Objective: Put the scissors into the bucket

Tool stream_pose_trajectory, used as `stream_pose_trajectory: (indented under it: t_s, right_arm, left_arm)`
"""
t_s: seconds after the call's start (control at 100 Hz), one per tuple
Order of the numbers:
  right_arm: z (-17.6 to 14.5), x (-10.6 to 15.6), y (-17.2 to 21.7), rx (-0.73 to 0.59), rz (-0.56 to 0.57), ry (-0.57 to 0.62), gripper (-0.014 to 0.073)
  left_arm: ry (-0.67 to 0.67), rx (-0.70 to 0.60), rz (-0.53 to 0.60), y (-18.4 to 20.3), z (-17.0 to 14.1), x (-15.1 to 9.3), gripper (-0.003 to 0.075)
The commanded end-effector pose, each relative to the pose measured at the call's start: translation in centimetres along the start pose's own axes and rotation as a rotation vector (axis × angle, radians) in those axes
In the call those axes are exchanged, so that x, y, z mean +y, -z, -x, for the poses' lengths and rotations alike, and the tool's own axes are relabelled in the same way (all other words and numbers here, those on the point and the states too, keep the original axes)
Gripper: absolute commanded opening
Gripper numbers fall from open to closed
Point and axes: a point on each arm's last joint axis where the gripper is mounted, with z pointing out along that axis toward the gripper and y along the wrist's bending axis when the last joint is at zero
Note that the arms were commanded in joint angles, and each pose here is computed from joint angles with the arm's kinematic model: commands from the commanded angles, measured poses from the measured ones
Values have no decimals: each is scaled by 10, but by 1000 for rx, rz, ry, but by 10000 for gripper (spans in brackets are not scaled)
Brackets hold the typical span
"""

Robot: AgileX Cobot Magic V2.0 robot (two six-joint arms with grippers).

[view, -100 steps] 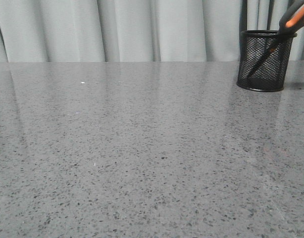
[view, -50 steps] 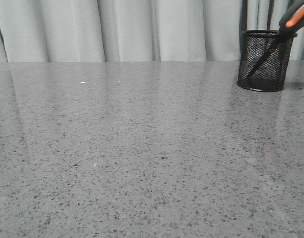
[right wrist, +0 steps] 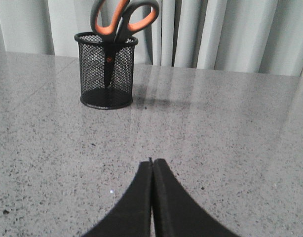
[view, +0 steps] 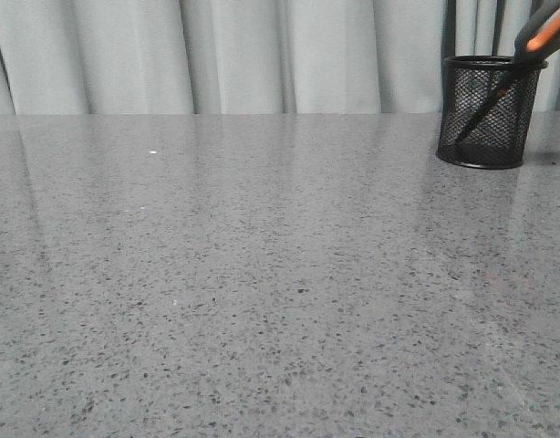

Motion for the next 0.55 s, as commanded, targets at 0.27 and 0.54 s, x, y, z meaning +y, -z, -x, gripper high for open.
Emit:
stream_pose_trajectory:
  t_s: [0.27,0.54]
  right_arm:
    - [-2,0,0,-47,-15,13,-69]
    - [-2,0,0,-47,-15,13,-69]
  left_arm:
    - [14,-86,8,1,3,1,-20]
    - [14,-86,8,1,3,1,-20]
